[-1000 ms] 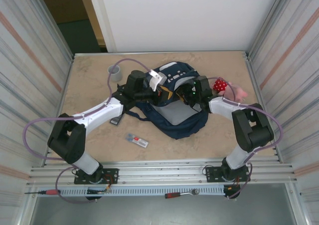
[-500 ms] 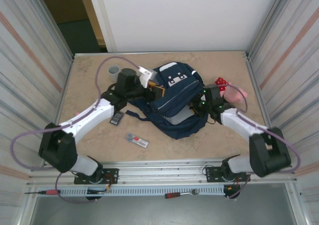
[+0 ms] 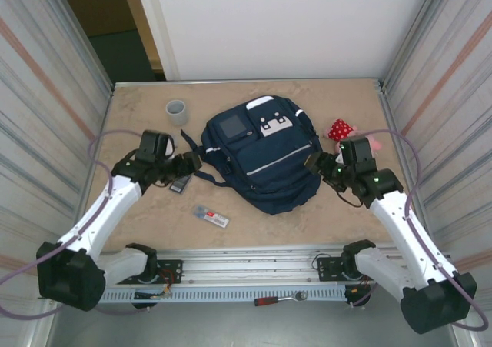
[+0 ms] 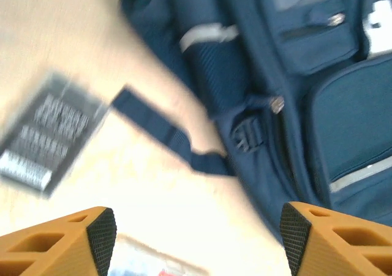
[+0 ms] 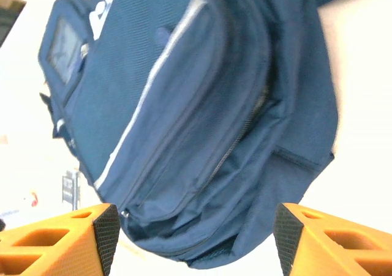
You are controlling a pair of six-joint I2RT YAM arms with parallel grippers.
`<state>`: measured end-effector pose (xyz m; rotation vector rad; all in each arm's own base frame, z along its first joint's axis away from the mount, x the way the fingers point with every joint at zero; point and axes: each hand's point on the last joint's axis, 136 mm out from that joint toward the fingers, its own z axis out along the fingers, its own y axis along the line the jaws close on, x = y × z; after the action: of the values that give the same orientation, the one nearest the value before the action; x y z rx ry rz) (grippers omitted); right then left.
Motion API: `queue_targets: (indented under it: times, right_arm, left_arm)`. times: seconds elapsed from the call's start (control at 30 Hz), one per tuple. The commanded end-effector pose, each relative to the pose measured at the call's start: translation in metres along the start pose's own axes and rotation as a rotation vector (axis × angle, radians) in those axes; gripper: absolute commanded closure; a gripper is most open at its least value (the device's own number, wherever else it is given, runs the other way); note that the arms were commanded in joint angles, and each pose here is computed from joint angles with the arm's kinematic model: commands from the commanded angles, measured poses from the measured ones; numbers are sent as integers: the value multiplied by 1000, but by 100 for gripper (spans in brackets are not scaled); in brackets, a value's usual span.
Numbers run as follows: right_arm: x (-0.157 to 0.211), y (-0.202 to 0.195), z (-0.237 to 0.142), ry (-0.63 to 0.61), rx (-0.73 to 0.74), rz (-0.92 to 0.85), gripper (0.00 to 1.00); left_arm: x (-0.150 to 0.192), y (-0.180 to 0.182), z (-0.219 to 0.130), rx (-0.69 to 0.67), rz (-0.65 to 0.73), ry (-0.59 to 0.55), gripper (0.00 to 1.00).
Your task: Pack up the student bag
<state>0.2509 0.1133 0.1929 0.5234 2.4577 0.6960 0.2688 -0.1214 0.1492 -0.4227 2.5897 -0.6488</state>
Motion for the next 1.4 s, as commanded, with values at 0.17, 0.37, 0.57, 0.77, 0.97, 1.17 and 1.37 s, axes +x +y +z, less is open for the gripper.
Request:
queue_targets:
  times: [0.17,0.37,0.57,0.77,0.97,1.17,1.37]
  right_arm:
    - [57,95,21,238,-78,-604,32]
    - [136,147,61,439,-161,-871,33]
    - [205,181,91,568,-196,-1078,34]
    - [252,171,127,672,-71,-1266,31]
    - [273,153,158,694,51,-1419,30]
    - [270,151,179,653,111,-1448,27]
    - [279,142,195,678,125,-1473,28]
  left_arm:
    - [65,45,-2,-207,-428,137,29]
    - [52,78,-29,-306,-549,49,24]
    - [53,103,-46,-334,-654,-8,22]
    - [48,112,-55,-340,-702,-76,22]
    - [42,116,-59,-359,-689,-112,22]
    - [43,116,-54,-356,-693,-102,23]
    - [43,116,-49,-346,-691,-97,23]
